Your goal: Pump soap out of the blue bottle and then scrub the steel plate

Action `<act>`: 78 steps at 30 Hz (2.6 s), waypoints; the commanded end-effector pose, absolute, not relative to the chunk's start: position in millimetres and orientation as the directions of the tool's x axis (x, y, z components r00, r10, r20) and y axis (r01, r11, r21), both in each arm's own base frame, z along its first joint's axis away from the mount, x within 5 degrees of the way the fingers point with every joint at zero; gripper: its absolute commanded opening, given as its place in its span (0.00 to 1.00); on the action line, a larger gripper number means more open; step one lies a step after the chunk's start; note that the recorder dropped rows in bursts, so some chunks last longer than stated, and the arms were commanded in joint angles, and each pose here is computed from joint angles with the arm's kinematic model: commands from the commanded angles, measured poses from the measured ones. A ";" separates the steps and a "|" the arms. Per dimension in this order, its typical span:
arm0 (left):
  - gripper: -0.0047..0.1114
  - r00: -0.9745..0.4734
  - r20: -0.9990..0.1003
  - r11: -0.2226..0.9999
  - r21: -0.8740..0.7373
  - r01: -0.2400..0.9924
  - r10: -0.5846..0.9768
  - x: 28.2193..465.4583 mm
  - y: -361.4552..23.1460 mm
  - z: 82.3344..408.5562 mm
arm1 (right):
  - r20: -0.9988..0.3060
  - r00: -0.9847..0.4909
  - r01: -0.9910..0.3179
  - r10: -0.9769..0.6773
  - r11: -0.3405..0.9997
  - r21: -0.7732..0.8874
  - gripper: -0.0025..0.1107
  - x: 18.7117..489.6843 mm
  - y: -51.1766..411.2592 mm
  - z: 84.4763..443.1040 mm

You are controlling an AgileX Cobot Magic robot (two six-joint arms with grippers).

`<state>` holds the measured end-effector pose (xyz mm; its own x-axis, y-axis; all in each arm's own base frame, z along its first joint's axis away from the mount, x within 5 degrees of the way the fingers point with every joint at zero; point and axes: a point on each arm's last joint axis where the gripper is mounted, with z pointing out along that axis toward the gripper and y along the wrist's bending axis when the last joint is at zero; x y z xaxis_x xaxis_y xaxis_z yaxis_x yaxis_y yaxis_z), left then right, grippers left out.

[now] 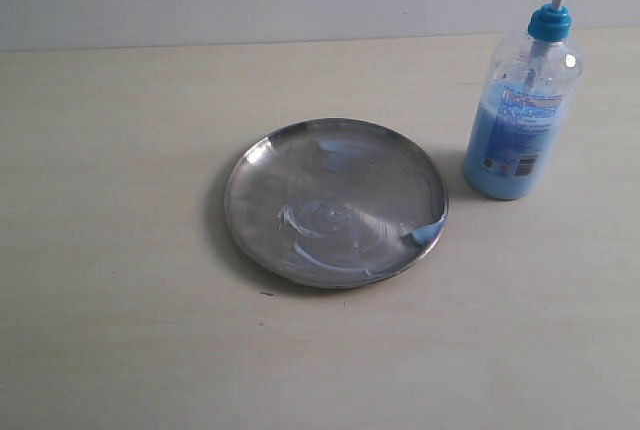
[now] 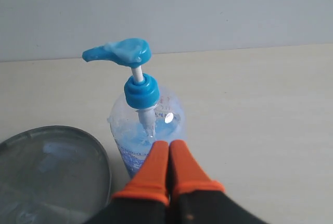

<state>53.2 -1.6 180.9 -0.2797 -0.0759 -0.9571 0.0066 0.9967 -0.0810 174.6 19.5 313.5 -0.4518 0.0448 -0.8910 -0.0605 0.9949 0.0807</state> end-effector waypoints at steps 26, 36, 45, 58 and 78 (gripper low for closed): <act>0.04 -0.265 -0.961 0.997 -0.079 0.008 -0.074 53.2 -1.6 181.3 | -0.819 -0.570 -0.101 -0.060 0.995 -0.002 0.02 195.9 21.5 289.3; 0.04 -0.265 -0.961 0.997 -0.079 0.008 -0.074 53.2 -1.6 181.3 | -0.696 -0.709 -0.123 -0.111 0.992 -0.032 0.02 205.6 22.2 253.0; 0.04 -0.265 -0.961 0.997 -0.079 0.008 -0.074 53.2 -1.6 181.3 | -0.597 -0.798 -0.110 -0.085 0.994 0.007 0.12 230.5 27.0 206.1; 0.04 -0.265 -0.961 0.997 -0.079 0.008 -0.074 53.2 -1.6 181.3 | -0.805 -0.587 -0.177 -0.082 0.984 0.029 0.66 210.1 44.6 168.6; 0.04 -0.265 -0.961 0.997 -0.079 0.008 -0.074 53.2 -1.6 181.3 | -0.911 -0.397 -0.200 -0.115 0.979 -0.036 0.92 223.6 47.9 140.8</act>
